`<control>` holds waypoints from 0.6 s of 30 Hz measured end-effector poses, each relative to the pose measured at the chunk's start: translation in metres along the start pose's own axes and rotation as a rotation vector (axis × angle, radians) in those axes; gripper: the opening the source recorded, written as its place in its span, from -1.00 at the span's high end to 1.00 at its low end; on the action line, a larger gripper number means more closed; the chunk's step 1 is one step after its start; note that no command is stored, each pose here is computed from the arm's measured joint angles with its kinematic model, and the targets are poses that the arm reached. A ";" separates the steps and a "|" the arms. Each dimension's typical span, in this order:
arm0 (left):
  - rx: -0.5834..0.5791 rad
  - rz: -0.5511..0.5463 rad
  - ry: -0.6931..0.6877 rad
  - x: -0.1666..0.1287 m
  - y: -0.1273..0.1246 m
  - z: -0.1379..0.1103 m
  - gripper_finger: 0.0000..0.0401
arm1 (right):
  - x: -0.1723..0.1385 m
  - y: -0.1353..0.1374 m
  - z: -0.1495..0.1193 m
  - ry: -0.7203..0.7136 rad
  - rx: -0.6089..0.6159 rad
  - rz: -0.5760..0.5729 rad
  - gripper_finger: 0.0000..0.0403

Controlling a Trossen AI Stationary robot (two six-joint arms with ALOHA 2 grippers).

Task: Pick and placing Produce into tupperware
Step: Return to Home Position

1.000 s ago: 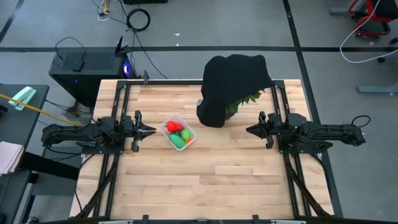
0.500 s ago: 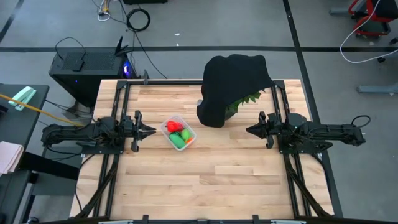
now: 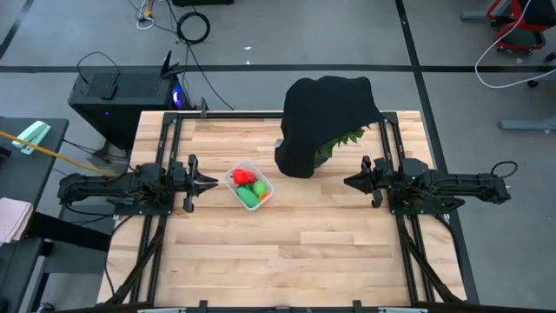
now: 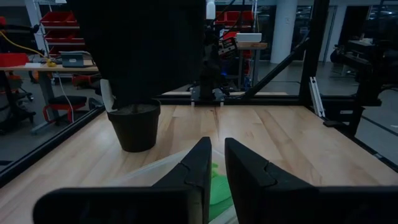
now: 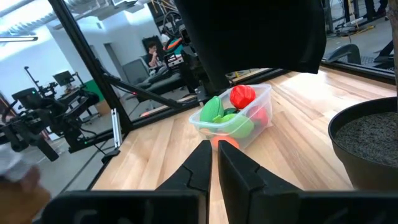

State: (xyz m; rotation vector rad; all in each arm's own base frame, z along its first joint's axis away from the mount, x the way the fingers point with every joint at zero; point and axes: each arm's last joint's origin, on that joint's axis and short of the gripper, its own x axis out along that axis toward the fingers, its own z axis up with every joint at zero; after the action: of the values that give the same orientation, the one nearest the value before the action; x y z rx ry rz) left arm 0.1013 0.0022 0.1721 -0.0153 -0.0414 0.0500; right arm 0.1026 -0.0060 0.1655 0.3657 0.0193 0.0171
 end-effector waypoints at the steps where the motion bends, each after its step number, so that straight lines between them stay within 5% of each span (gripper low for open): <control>1: 0.000 0.000 0.000 0.000 0.000 0.000 0.74 | 0.000 0.000 0.000 0.000 0.000 0.000 0.83; 18: 0.000 0.000 0.000 0.000 0.000 0.000 0.75 | 0.000 0.000 0.000 0.000 0.000 0.000 0.83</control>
State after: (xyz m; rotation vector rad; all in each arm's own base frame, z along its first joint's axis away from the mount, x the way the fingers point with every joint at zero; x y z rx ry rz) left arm 0.1013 0.0022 0.1722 -0.0153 -0.0418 0.0497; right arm 0.1026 -0.0060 0.1655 0.3657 0.0196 0.0171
